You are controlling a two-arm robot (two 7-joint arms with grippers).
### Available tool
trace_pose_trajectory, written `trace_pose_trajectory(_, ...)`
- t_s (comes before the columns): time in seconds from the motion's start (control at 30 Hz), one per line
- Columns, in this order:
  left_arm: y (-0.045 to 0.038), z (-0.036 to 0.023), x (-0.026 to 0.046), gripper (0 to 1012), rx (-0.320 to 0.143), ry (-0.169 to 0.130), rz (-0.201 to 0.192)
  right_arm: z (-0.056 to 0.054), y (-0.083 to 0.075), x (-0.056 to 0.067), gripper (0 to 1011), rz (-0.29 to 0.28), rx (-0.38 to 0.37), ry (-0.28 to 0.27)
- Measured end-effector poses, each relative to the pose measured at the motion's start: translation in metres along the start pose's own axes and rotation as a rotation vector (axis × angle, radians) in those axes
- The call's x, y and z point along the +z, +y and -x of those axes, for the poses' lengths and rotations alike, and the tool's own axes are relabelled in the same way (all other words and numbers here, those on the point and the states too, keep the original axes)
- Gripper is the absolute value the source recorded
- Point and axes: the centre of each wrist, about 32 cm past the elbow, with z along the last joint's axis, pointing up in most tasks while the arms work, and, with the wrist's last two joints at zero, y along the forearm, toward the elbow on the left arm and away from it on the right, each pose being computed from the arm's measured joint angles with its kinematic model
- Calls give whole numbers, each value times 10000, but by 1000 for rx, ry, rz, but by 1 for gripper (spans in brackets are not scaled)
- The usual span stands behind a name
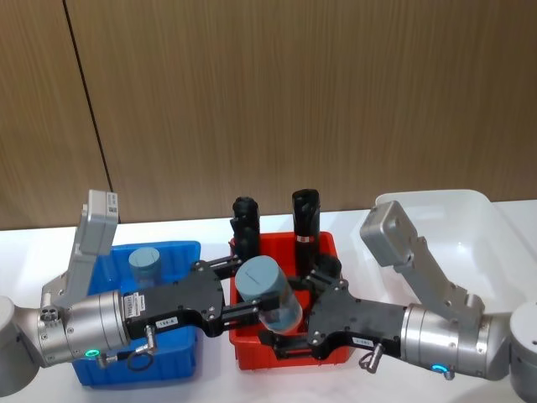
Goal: Pick the cotton swabs from the blue box and place them into the white box.
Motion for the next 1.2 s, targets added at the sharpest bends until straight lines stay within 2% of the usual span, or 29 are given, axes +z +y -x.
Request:
trace_pose_trajectory(0.3, 0, 0, 0, 666, 0, 0, 0, -26, 42, 14, 987, 0, -9, -6)
trace_pose_trajectory(0.4, 0, 0, 0, 666, 0, 0, 0, -31, 51, 21, 929, 0, -11, -8)
trace_pose_trajectory(0.47, 0, 0, 0, 666, 1, 0, 0, -33, 54, 24, 845, 0, -12, -9)
trace_pose_trajectory(0.63, 0, 0, 0, 666, 1, 0, 0, -33, 58, 29, 755, 1, -10, -9)
trace_pose_trajectory(0.83, 0, 0, 0, 671, 1, 0, 0, -33, 56, 36, 707, 1, -10, -6)
trace_pose_trajectory(1.2, -1, 1, -1, 995, -1, 0, 0, -29, 53, 39, 657, 3, -15, -3)
